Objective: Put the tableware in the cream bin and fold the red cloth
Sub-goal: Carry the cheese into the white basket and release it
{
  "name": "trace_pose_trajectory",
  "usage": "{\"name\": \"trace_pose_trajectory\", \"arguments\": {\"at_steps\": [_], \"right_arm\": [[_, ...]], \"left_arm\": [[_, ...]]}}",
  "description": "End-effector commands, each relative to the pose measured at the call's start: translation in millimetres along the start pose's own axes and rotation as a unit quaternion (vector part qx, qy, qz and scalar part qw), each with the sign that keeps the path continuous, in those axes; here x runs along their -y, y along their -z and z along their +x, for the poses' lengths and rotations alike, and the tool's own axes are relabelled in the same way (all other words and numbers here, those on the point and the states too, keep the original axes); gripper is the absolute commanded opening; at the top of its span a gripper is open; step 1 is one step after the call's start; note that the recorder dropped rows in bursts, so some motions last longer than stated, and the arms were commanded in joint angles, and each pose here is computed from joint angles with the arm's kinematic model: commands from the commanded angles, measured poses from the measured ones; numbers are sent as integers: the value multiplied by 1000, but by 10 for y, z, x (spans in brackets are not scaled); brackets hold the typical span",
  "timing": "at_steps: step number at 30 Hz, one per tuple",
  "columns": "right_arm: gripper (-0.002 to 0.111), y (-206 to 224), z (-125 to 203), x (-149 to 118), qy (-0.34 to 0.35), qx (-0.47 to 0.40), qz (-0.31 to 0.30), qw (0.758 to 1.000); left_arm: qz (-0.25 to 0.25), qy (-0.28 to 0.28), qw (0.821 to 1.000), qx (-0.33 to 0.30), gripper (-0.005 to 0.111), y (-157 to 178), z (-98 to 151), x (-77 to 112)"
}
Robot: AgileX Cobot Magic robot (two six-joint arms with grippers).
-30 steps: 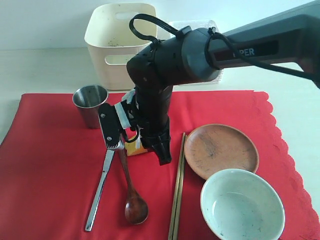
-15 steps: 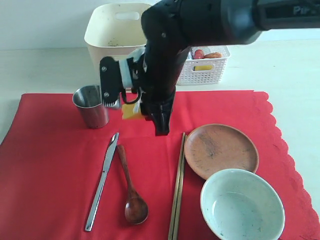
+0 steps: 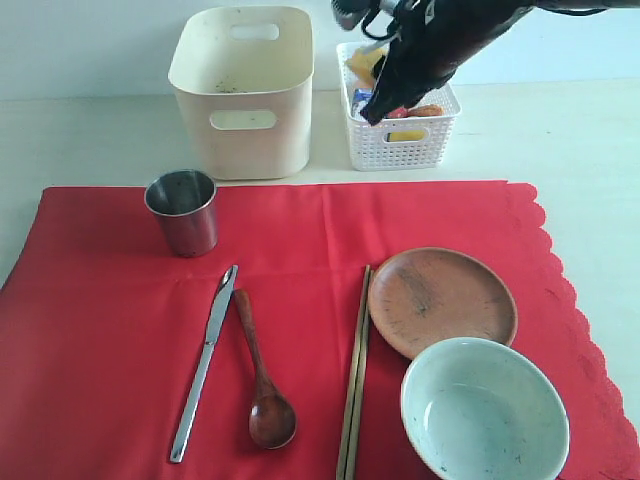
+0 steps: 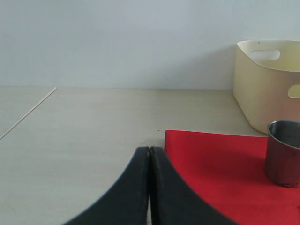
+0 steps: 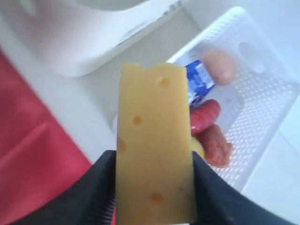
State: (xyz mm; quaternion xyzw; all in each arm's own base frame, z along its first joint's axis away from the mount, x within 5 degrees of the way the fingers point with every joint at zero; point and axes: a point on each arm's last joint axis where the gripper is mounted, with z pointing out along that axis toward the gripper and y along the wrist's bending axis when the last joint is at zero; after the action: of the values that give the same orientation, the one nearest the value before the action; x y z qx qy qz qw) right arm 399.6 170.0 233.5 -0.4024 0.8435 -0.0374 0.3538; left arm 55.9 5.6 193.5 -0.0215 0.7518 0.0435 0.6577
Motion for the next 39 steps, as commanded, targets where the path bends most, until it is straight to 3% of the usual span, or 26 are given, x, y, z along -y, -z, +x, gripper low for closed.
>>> {"name": "trace_pose_trajectory", "arguments": {"at_steps": [1, 3, 13, 20, 29, 39], "right_arm": [[0, -34, 1, 281, -131, 75, 44, 988], [0, -130, 19, 314, -173, 94, 48, 979], [0, -794, 183, 191, -221, 152, 46, 962], [0, -923, 277, 196, -225, 146, 48, 962], [0, -930, 356, 335, -318, 154, 58, 934], [0, -929, 354, 337, -325, 156, 58, 931]], "left_arm": [[0, 4, 1000, 4, 0, 4, -6, 0], [0, 4, 1000, 4, 0, 4, -6, 0], [0, 4, 1000, 4, 0, 4, -6, 0], [0, 4, 1000, 4, 0, 4, -6, 0], [0, 4, 1000, 4, 0, 4, -6, 0], [0, 4, 1000, 4, 0, 4, -6, 0]]}}
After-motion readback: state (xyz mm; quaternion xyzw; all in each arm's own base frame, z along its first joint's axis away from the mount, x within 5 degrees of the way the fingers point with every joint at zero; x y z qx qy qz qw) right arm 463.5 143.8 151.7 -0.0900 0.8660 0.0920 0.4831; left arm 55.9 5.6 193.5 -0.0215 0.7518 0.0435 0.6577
